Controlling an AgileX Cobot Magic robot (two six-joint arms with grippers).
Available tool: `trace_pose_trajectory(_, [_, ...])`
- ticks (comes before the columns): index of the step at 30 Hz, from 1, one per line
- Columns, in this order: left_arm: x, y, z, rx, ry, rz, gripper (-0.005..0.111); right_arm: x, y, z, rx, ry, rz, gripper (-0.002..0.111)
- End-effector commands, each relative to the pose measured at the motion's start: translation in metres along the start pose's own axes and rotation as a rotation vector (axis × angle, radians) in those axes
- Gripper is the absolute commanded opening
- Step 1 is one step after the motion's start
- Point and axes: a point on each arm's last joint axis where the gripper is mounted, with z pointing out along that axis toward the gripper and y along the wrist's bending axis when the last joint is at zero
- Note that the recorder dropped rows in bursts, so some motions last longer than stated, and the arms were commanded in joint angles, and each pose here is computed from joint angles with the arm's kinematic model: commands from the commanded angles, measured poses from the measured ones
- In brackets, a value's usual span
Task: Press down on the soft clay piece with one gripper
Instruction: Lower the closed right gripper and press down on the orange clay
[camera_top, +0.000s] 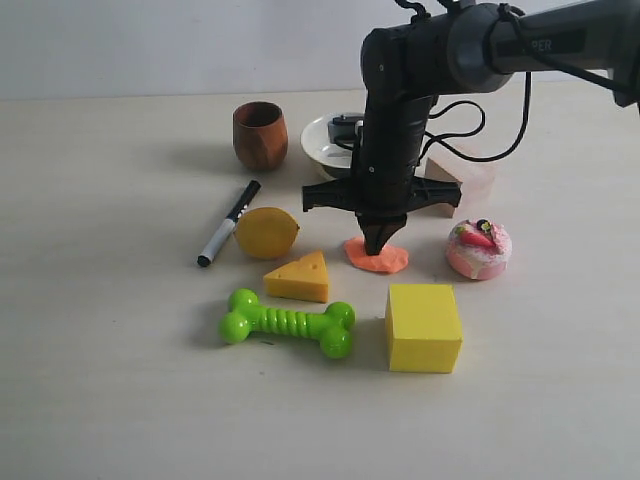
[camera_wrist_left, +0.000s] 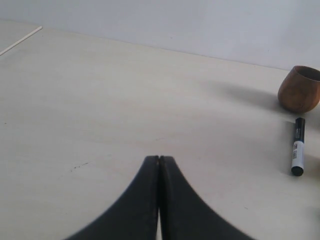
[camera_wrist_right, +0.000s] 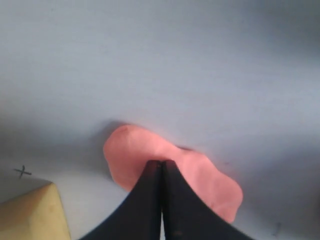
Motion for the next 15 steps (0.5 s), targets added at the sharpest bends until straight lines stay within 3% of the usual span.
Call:
trace_pose_trajectory(1, [-0.002, 0.000, -0.001, 0.001, -0.017, -0.006, 0.000, 0.001, 0.001, 0.028, -0.016, 0.054, 0.013, 0.000])
trace_pose_trajectory(15, [-0.002, 0.000, -0.001, 0.001, -0.017, -0.006, 0.000, 0.003, 0.002, 0.042, -0.030, 0.097, 0.018, 0.000])
